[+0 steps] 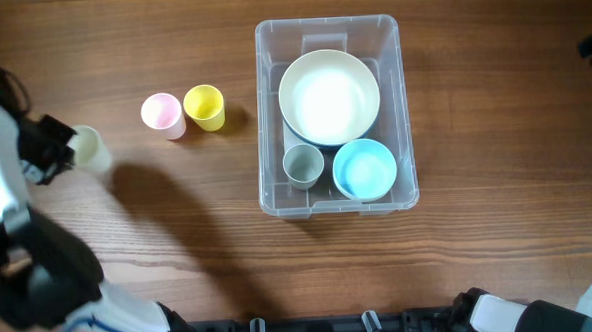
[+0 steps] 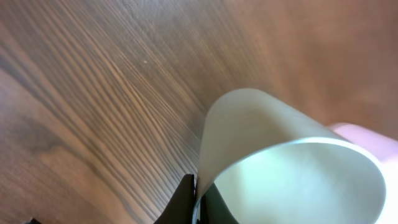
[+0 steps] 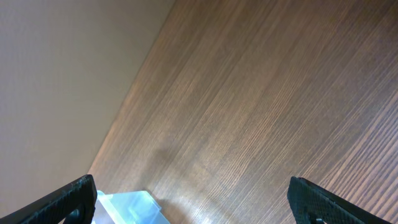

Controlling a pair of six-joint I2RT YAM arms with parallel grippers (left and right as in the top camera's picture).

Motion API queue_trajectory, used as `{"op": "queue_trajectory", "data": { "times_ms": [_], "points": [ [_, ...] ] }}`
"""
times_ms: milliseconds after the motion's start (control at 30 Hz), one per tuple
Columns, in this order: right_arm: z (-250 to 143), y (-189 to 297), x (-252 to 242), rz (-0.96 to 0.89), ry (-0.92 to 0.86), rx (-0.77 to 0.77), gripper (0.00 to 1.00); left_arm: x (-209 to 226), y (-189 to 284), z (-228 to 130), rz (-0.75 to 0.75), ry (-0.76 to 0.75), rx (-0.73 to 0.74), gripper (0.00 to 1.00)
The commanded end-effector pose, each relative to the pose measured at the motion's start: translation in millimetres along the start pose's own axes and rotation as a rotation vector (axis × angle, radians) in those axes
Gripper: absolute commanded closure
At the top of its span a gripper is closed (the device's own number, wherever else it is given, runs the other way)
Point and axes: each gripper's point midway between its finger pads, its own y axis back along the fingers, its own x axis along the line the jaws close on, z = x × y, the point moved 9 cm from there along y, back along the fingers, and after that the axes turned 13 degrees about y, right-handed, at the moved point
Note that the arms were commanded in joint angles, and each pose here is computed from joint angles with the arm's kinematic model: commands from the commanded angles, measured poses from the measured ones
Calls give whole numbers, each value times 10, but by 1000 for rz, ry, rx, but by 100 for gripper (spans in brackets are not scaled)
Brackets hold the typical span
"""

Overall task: Pack container
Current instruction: 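Drop the cream cup into the gray cup in the container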

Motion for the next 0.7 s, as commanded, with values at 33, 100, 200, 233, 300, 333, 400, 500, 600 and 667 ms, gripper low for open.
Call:
{"op": "queue_trajectory", "data": {
  "times_ms": [33, 100, 200, 233, 300, 333, 400, 500, 600, 667],
  "points": [
    [5, -8, 5, 4, -7, 3, 0, -204, 944, -740, -358, -243, 10, 96],
    [5, -8, 5, 4, -8, 3, 0, -319, 1128, -1166, -411, -403, 15, 96],
    [5, -8, 5, 4, -7, 3, 0, -542, 1243, -1901, -439, -701, 17, 96],
    [5, -8, 5, 4, -7, 3, 0, -603, 1232, -2148, -424, -792, 11, 96],
    [5, -8, 5, 4, -7, 3, 0, -704, 1157, -2604, -380, -952, -1, 96],
    [5, -8, 5, 4, -7, 3, 0, -735, 1120, -2773, -366, -1001, 2, 96],
    [5, -8, 5, 4, -7, 3, 0, -791, 1009, -3085, -321, -1060, 3, 96],
    [5, -8, 5, 4, -7, 3, 0, -844, 841, -3342, -247, -1110, -17, 96],
    [5, -8, 5, 4, -7, 3, 0, -901, 675, -3438, -182, -1126, -26, 96],
    [5, -8, 5, 4, -7, 3, 0, -943, 571, -3453, -147, -1128, -18, 96]
  ]
}}
